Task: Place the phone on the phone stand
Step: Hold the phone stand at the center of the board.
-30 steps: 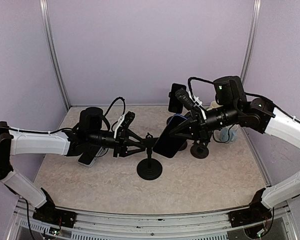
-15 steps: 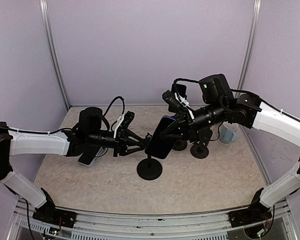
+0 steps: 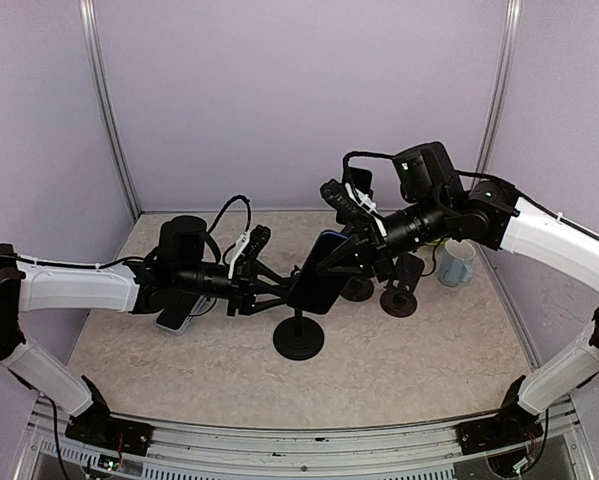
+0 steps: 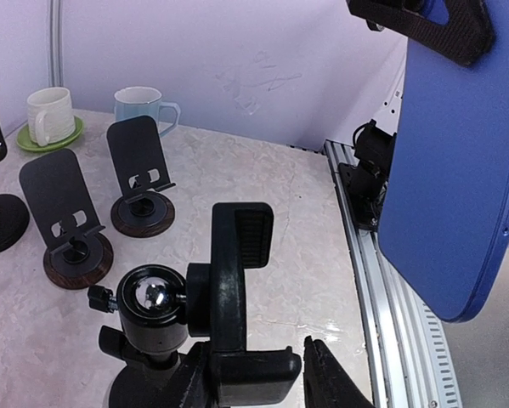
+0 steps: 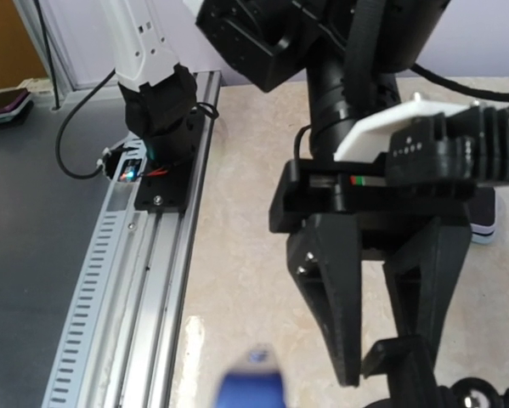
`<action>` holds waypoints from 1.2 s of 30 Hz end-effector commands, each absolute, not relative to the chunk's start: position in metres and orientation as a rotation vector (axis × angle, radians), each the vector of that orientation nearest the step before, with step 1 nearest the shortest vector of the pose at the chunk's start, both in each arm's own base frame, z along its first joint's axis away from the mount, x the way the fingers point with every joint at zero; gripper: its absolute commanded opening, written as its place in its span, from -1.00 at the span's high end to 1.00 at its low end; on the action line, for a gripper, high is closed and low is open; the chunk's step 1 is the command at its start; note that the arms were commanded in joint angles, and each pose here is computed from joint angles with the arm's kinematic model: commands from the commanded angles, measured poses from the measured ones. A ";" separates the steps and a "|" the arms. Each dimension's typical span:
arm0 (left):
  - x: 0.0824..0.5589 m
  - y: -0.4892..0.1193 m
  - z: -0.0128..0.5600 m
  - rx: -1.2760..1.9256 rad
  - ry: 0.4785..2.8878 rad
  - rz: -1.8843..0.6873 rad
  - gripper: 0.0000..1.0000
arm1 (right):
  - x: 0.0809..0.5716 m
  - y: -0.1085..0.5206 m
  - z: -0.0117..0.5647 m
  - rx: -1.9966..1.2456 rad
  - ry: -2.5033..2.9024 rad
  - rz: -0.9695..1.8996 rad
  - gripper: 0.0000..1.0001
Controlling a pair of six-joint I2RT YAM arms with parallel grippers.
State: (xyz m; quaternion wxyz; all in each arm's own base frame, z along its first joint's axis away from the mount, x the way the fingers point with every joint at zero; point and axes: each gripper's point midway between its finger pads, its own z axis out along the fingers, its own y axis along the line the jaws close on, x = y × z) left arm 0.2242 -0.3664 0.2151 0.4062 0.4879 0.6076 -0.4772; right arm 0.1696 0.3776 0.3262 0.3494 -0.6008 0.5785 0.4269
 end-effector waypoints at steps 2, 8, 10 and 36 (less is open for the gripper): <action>0.220 -0.362 0.223 1.237 1.483 -1.227 0.40 | 0.163 0.379 0.346 -1.580 1.388 1.102 1.00; 0.218 -0.364 0.224 1.251 1.481 -1.243 0.66 | 0.162 0.383 0.341 -1.608 1.358 1.111 1.00; 0.217 -0.365 0.226 1.255 1.476 -1.245 0.71 | 0.159 0.387 0.338 -1.639 1.338 1.142 1.00; 0.179 -0.359 0.240 1.306 1.463 -1.328 0.76 | 0.161 0.429 0.273 -1.990 1.213 1.182 1.00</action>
